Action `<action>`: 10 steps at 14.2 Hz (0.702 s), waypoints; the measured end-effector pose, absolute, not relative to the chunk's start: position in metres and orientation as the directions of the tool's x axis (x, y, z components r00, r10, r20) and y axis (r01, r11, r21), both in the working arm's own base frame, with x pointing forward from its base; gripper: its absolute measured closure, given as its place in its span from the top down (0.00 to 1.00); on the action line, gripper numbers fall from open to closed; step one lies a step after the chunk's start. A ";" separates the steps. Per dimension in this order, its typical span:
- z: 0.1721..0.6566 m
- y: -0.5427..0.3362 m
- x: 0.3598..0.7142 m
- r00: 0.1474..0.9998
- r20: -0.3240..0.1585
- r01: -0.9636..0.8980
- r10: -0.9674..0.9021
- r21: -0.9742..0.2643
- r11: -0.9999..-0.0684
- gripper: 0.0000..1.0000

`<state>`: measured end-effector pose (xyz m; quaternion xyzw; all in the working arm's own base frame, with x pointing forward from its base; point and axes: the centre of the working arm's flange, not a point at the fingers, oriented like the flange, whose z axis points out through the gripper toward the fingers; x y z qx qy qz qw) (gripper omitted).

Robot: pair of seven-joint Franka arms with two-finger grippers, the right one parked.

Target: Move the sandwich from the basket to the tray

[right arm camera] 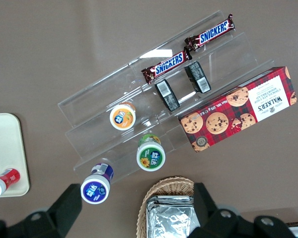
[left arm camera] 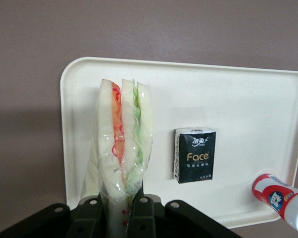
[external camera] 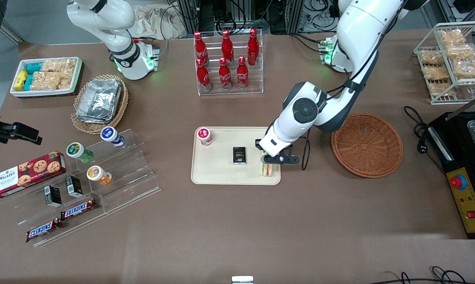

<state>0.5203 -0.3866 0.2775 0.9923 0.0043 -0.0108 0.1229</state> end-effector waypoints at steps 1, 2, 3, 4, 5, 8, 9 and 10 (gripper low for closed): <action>0.268 -0.387 0.521 1.000 -0.020 0.007 0.003 0.241 -0.970 0.19; 0.259 -0.387 0.521 1.000 -0.021 0.004 -0.001 0.233 -0.973 0.19; 0.252 -0.386 0.520 1.000 -0.024 0.004 -0.001 0.226 -0.974 0.19; 0.248 -0.386 0.520 1.000 -0.029 0.008 0.002 0.222 -0.975 0.19; 0.245 -0.386 0.520 0.999 -0.032 0.012 0.005 0.220 -0.975 0.19; 0.243 -0.384 0.521 0.999 -0.035 0.022 0.015 0.216 -0.976 0.26; 0.243 -0.382 0.523 0.999 -0.032 0.024 0.018 0.212 -0.977 0.33; 0.243 -0.379 0.525 0.999 -0.027 0.026 0.021 0.209 -0.978 0.45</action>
